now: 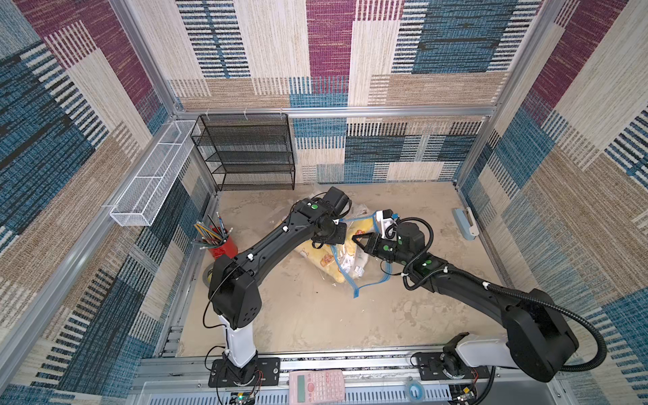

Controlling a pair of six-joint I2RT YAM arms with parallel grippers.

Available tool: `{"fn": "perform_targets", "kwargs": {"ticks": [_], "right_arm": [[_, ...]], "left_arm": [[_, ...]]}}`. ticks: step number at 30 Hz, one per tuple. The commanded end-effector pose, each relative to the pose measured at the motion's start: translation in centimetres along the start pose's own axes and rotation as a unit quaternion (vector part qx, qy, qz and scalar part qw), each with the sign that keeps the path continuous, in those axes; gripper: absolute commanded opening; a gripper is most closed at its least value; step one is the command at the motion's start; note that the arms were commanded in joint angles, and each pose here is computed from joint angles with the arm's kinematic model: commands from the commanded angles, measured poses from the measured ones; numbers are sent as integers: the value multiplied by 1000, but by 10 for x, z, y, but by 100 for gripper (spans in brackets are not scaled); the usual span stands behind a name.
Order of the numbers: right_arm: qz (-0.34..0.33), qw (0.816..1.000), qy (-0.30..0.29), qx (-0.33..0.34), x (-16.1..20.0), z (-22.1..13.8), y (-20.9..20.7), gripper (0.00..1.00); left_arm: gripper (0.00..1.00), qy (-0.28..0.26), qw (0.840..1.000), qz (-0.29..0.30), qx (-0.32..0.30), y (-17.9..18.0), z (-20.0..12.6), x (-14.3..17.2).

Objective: Take the blanket out of the vacuum bag
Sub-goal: Take out the blanket from the vacuum bag.

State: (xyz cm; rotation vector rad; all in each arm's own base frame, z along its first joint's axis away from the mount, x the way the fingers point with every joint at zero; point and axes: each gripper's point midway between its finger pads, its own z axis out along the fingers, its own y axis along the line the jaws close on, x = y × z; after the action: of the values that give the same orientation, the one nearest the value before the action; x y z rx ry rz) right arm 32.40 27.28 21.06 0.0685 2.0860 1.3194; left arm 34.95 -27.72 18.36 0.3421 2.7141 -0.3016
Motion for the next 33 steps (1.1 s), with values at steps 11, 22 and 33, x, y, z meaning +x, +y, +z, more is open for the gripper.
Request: {"fn": "perform_targets", "kwargs": {"ticks": [11, 22, 33], "right_arm": [[-47, 990, -66, 113, -69, 2, -16, 4], [-54, 991, -50, 114, -39, 7, -51, 36], [-26, 995, -1, 95, 6, 14, -75, 60]], "left_arm": [[0, -47, 996, 34, 62, -17, -36, -7], [0, -60, 994, 37, 86, -25, -39, -7], [0, -49, 995, 32, 85, -26, -30, -6]]}}
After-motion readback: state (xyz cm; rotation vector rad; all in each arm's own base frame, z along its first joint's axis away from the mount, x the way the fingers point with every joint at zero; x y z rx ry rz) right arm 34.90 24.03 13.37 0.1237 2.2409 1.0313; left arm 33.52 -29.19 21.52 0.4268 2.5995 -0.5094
